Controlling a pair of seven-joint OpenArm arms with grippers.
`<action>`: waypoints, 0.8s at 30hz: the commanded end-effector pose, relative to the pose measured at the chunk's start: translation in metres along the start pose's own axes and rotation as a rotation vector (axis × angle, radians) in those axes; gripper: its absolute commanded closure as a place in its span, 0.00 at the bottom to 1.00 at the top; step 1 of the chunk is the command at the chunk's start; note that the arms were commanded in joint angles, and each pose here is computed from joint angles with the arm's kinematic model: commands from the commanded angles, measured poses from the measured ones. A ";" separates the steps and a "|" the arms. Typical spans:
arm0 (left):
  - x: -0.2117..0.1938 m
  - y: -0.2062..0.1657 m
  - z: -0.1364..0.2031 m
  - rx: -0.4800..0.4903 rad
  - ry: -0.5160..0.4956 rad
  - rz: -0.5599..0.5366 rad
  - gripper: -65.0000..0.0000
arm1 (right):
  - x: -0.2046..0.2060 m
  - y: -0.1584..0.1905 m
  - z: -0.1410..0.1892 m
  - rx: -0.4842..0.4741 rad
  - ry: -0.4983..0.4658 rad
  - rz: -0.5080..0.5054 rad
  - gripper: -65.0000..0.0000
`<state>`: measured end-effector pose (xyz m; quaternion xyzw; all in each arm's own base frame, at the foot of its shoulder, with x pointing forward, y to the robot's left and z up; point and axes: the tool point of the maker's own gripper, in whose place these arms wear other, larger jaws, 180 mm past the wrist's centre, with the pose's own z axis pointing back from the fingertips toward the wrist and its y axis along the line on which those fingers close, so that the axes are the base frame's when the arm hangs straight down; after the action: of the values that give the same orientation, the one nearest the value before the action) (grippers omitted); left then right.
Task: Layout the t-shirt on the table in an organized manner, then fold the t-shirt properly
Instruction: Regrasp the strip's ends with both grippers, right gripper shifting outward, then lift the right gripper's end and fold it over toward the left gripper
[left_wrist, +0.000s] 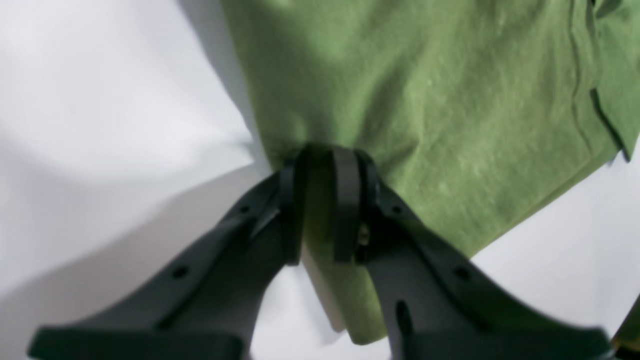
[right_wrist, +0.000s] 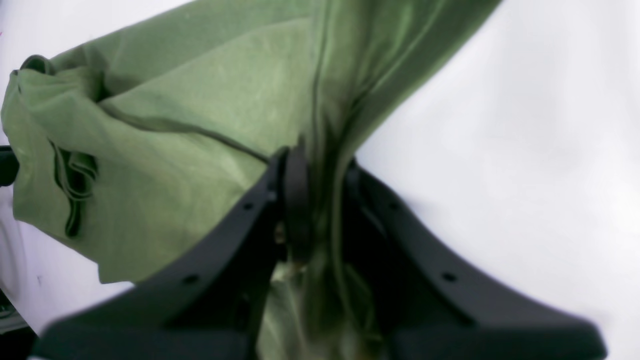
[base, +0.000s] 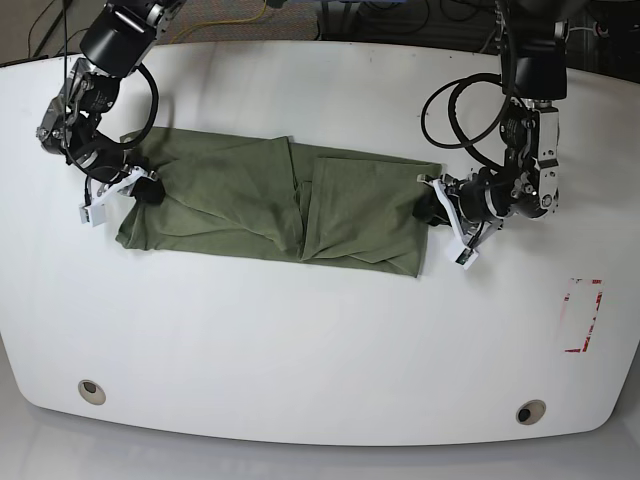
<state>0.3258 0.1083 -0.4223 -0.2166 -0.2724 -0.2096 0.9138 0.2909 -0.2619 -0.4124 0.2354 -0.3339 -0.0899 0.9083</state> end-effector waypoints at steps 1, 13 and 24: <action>-0.011 -0.001 -0.003 0.018 0.069 -0.032 0.88 | 0.032 0.007 0.009 0.005 -0.072 0.072 0.99; -0.011 -0.021 -0.015 -0.025 0.096 -0.076 0.88 | 0.060 0.079 0.042 0.014 -0.145 0.422 0.99; -0.006 -0.033 -0.022 -0.051 0.082 -0.072 0.88 | 0.043 0.186 0.023 0.191 -0.125 0.585 0.99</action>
<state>0.3196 0.0636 -0.4241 -0.2441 -0.2650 -0.2467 0.8996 0.3030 -0.1318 -0.3005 0.1972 -0.4203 0.1868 0.8657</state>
